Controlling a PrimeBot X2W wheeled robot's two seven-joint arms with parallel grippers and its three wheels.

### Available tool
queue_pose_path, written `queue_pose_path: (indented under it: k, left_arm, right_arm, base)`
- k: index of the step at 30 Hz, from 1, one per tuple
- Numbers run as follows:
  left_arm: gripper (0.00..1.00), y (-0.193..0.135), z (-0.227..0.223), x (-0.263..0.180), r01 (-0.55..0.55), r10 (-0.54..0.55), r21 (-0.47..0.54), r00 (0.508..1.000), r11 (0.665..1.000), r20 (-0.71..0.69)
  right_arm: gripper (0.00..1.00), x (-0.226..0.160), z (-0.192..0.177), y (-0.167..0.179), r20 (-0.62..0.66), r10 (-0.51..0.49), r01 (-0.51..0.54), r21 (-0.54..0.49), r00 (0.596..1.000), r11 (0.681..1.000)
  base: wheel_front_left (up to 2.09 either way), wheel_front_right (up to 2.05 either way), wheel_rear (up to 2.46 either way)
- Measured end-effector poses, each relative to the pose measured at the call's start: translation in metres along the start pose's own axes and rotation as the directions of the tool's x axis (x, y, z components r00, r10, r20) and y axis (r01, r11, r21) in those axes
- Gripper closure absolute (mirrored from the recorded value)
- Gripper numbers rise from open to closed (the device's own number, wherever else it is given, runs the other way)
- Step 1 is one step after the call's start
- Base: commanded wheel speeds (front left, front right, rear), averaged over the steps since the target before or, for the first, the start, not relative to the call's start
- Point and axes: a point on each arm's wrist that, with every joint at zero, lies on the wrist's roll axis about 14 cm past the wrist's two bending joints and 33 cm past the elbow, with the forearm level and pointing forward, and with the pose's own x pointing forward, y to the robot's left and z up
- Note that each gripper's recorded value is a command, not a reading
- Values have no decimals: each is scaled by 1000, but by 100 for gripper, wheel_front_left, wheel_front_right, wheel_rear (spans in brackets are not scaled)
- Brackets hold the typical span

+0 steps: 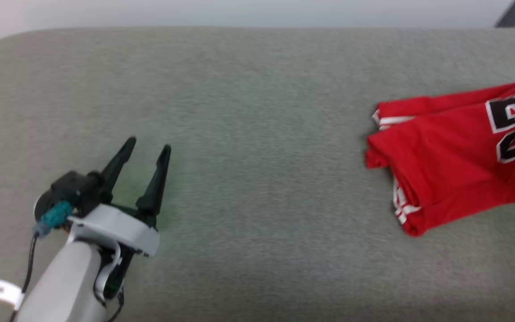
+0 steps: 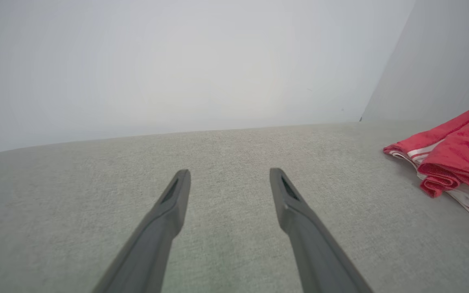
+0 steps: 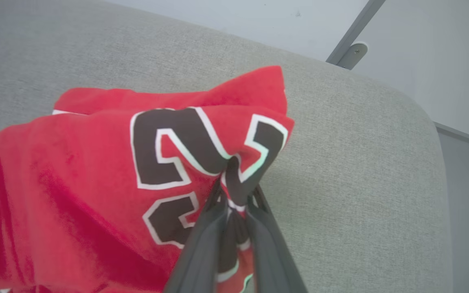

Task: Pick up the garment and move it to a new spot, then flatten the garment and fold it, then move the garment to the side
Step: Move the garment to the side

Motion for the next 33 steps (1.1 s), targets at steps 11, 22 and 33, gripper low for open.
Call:
queue_pose_path:
  k: [11, 22, 33]
  left_arm:
    - [0, -69, -18, 69, 231, -231, -7, 973, 973, -9]
    - [0, -119, -54, 109, 382, -385, -45, 922, 923, -52]
    - [0, -129, -81, 123, 424, -429, -76, 899, 903, -87]
  right_arm:
    - [100, -27, -2, -94, 44, -228, 229, -37, 973, 973]
    - [100, -45, -35, -178, 21, -444, 443, -111, 896, 890]
    - [100, -33, -75, -204, -38, -518, 505, -172, 854, 846]
  base:
    - [0, 0, 0]
    - [0, 0, 0]
    - [0, 0, 0]
